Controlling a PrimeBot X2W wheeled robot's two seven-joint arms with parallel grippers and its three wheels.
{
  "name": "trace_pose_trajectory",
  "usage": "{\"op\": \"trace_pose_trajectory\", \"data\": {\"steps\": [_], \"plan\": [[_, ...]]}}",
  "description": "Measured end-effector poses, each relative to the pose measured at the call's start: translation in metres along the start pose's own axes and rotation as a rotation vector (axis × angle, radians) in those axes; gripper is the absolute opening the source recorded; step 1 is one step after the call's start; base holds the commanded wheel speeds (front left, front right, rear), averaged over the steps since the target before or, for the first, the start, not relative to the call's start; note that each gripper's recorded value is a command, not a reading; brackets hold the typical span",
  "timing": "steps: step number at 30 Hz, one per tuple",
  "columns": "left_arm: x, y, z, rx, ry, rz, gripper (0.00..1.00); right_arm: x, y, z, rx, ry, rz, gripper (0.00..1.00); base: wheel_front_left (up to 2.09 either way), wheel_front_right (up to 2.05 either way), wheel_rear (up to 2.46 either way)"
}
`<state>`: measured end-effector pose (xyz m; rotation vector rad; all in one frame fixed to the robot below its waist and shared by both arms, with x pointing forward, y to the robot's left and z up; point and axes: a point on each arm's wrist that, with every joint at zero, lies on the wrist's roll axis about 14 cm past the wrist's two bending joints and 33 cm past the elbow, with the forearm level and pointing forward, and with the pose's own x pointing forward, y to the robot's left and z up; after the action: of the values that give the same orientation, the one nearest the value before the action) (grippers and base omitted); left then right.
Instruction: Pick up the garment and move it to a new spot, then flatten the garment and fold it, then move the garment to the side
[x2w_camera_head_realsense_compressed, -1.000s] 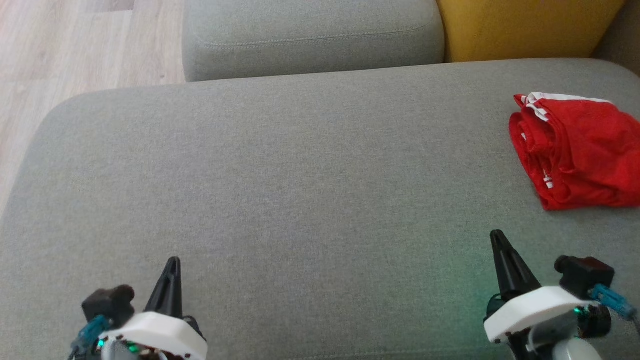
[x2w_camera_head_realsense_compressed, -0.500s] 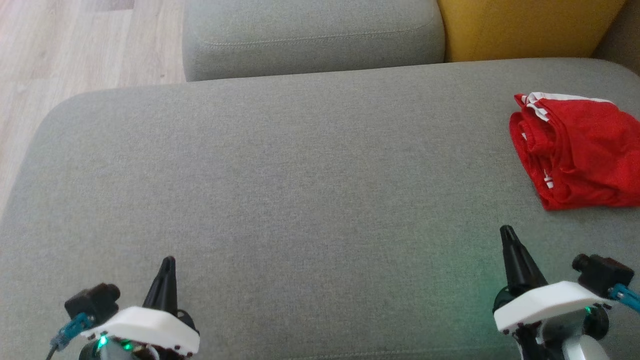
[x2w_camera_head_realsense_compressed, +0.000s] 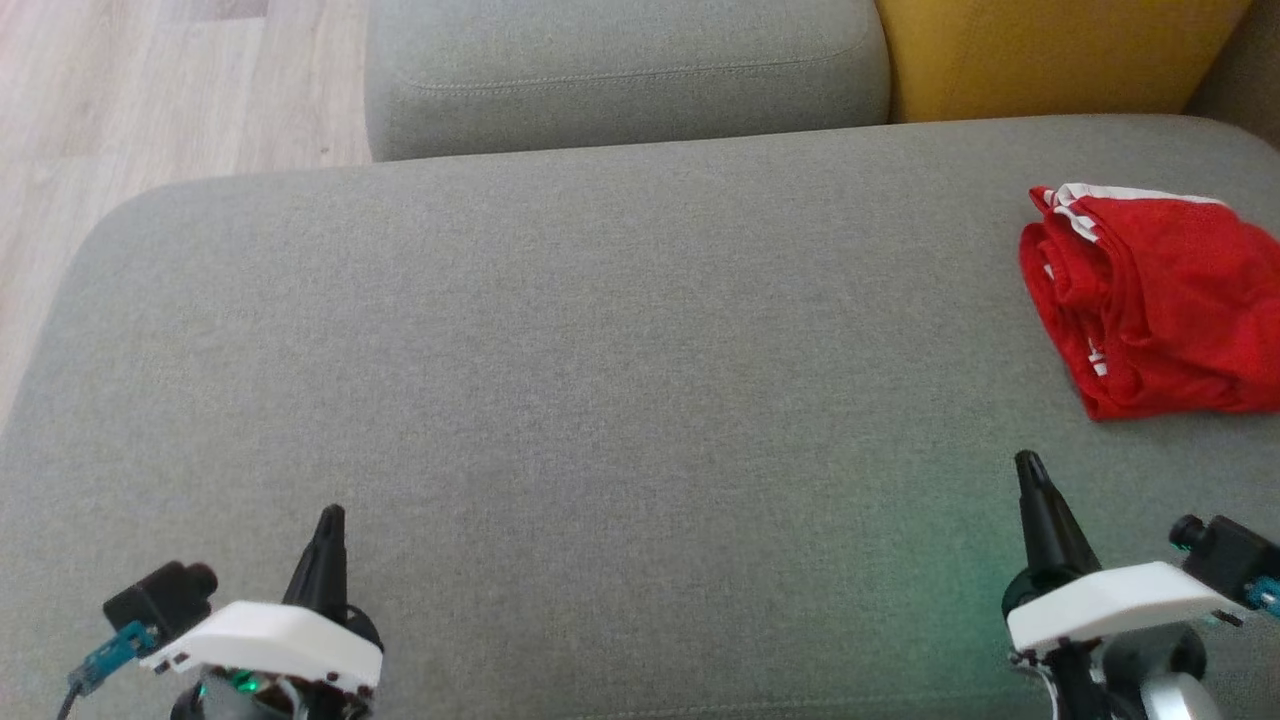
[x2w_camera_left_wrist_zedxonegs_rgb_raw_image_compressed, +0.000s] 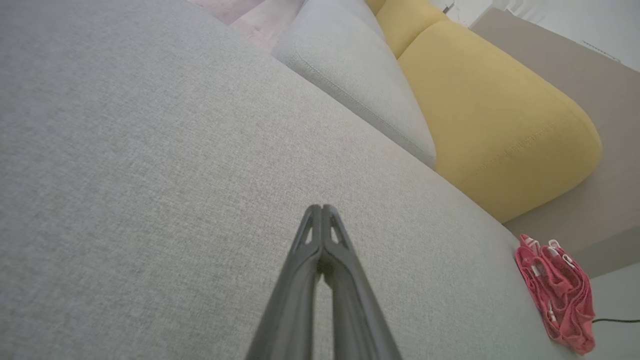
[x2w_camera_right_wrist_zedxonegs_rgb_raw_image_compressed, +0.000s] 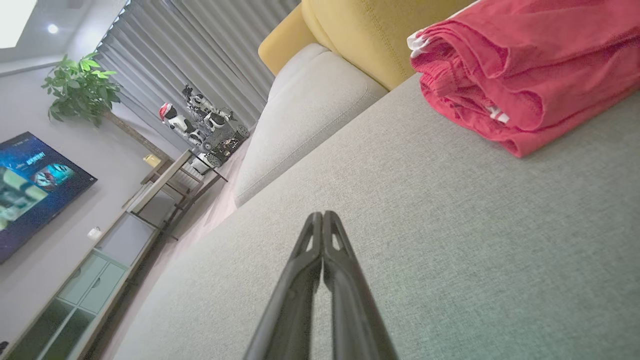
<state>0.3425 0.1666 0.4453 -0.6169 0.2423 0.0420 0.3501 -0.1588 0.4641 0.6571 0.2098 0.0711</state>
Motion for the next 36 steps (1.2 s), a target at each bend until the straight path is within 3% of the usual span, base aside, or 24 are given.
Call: {"op": "trace_pose_trajectory", "data": {"steps": [36], "plan": [[0.011,0.002,0.013,-0.445,0.001,-0.015,0.00,0.007,-0.012,0.019,0.430,-0.080,-0.012,0.00,0.00,0.00,0.00]]}}
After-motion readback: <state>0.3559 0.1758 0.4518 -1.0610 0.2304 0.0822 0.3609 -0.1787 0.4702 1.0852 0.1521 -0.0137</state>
